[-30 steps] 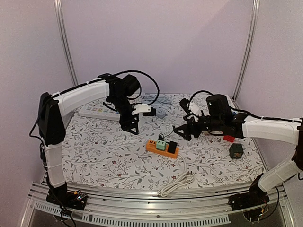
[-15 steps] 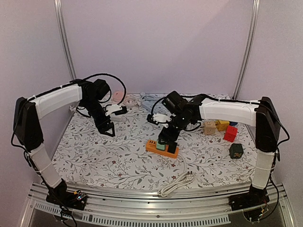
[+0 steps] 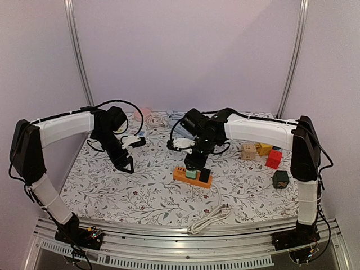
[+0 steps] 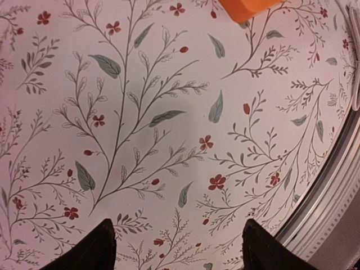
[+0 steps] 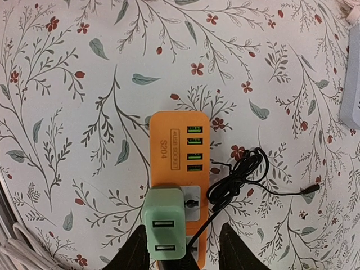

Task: Insert the plug
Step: Press the plug into the socket.

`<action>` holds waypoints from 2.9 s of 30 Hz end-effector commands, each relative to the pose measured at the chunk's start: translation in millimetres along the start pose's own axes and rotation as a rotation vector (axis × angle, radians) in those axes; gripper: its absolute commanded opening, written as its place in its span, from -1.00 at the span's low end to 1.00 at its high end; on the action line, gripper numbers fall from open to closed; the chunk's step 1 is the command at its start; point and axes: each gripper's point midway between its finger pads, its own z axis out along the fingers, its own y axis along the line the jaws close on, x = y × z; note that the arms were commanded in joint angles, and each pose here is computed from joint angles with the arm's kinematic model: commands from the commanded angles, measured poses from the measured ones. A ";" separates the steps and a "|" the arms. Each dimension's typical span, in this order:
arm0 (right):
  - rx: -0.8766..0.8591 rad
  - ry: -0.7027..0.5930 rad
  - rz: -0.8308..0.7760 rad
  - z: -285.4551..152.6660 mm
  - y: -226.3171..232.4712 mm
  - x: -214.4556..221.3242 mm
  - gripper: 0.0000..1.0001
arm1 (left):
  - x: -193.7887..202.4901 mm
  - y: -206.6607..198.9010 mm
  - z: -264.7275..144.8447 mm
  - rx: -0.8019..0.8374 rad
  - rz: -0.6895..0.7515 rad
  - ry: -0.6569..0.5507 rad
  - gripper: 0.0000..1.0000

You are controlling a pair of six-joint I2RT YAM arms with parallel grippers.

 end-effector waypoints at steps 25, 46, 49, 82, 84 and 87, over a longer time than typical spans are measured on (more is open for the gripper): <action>-0.073 0.144 0.000 40.6 21.0 37.7 -1.00 | -15.4 9.3 4.5 -0.003 -0.032 -0.070 0.52; 0.001 -0.067 0.102 -27.6 -8.4 -16.6 -0.21 | -16.7 9.7 6.9 0.003 -0.033 -0.068 0.52; 0.041 -0.030 0.185 -33.9 -25.9 5.2 0.21 | -14.8 9.2 7.2 0.001 -0.027 -0.063 0.52; -0.093 0.169 0.272 16.9 -9.0 73.8 -0.46 | -15.6 10.9 12.6 0.005 -0.029 -0.052 0.51; -0.084 0.166 0.270 19.3 -10.4 74.3 -0.53 | -15.8 11.3 12.6 0.002 -0.028 -0.052 0.51; -0.075 0.181 0.265 24.9 -8.4 75.8 -0.62 | -14.9 11.3 13.2 0.002 -0.027 -0.048 0.51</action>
